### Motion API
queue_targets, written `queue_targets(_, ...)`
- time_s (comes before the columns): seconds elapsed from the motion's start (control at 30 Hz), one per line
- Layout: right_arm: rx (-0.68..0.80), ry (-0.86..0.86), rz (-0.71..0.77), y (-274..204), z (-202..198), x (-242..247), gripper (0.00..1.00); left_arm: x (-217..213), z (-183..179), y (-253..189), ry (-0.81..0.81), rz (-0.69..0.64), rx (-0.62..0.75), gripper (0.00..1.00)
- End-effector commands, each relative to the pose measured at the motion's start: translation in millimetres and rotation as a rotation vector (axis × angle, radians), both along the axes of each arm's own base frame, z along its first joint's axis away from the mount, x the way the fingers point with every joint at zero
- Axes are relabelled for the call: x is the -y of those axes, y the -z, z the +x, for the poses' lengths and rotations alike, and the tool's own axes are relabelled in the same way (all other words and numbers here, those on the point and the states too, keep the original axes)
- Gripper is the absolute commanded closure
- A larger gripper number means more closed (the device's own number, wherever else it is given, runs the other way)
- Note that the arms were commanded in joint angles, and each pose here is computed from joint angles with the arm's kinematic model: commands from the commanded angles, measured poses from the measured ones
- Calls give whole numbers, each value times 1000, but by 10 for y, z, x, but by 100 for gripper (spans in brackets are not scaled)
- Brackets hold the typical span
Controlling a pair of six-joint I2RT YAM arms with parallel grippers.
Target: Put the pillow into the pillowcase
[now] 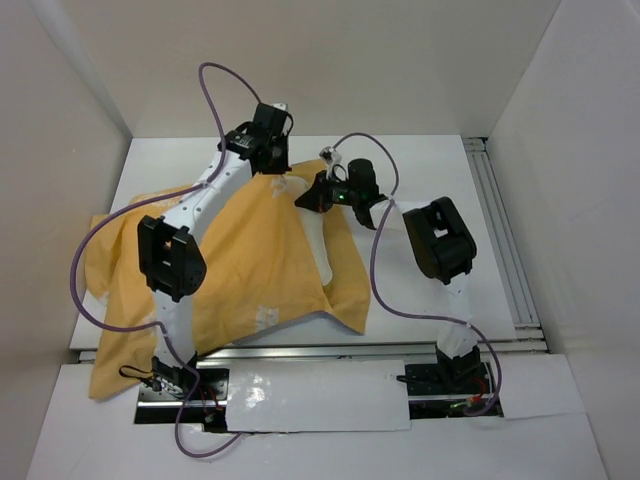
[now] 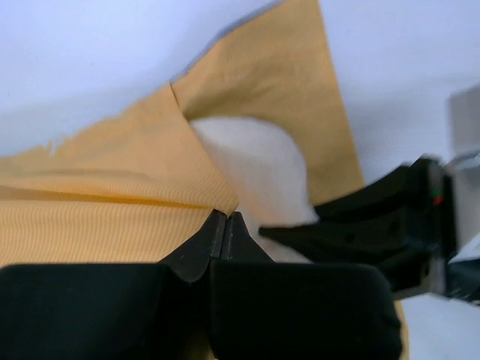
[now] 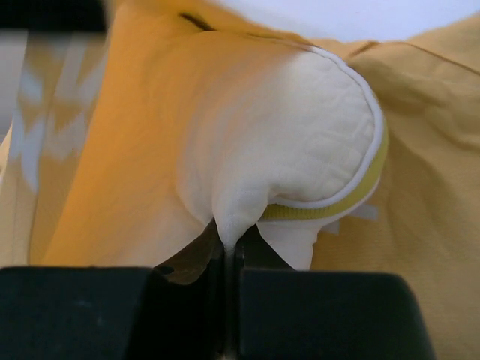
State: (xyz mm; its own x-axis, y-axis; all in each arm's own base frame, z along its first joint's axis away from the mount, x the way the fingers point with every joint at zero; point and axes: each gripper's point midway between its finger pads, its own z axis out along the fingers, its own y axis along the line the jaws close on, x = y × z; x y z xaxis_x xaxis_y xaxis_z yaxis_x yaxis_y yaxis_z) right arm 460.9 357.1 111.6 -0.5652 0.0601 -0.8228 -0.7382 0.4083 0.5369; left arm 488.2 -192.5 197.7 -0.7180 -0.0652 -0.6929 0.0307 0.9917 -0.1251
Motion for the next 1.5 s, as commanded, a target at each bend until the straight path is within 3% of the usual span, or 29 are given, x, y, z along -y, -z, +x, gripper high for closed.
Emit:
queue_targets(0.0,292,-234,135,-797,-561,-140,100,334,59,-1001,102,-118,245,100)
queue_targets(0.03,427,-252,184,-1145,-680,-98,100,436,20,-1061,122,-125,257,100)
queue_targets(0.1,479,-301,220,-1164,-986,-39,100,575,-86,-1390,187,-149,321,100)
queue_targets(0.13,588,-302,267,-1426,-1083,6,100,730,-200,-1519,234,-164,344,100)
queue_targets(0.33,777,-288,410,-2066,-1374,154,100,1393,-857,-1982,454,-193,432,100)
queue_targets(0.57,728,-194,442,-2042,-1242,135,100,1895,-1530,-2167,631,-220,474,100)
queue_targets(0.67,603,-148,538,-1806,-1263,68,100,2009,-1664,-2166,675,-226,473,100)
queue_targets(0.77,466,-77,547,-1414,-1167,-106,100,2084,-1669,-2077,694,-236,447,100)
queue_targets(0.93,402,-27,489,-1071,-1183,-268,100,2198,-1748,-1909,801,-215,406,100)
queue_targets(1.03,440,33,482,-1180,-1216,-66,100,2038,-1595,-1750,740,-182,362,100)
queue_targets(1.2,483,115,442,-1540,-1303,554,100,1237,-1110,-1718,518,-245,352,100)
queue_targets(1.23,528,105,444,-1789,-1389,640,100,1037,-974,-1710,467,-250,355,100)
queue_targets(1.27,472,84,332,-1592,-1351,627,100,929,-931,-1640,443,-240,341,100)
queue_targets(1.33,529,53,262,-1897,-1440,607,100,735,-783,-1663,400,-239,355,100)
queue_targets(1.37,439,24,177,-1720,-1489,567,100,703,-765,-1665,399,-244,353,100)
queue_targets(1.47,534,-12,149,-1958,-1735,490,100,795,-746,-1663,455,-271,343,100)
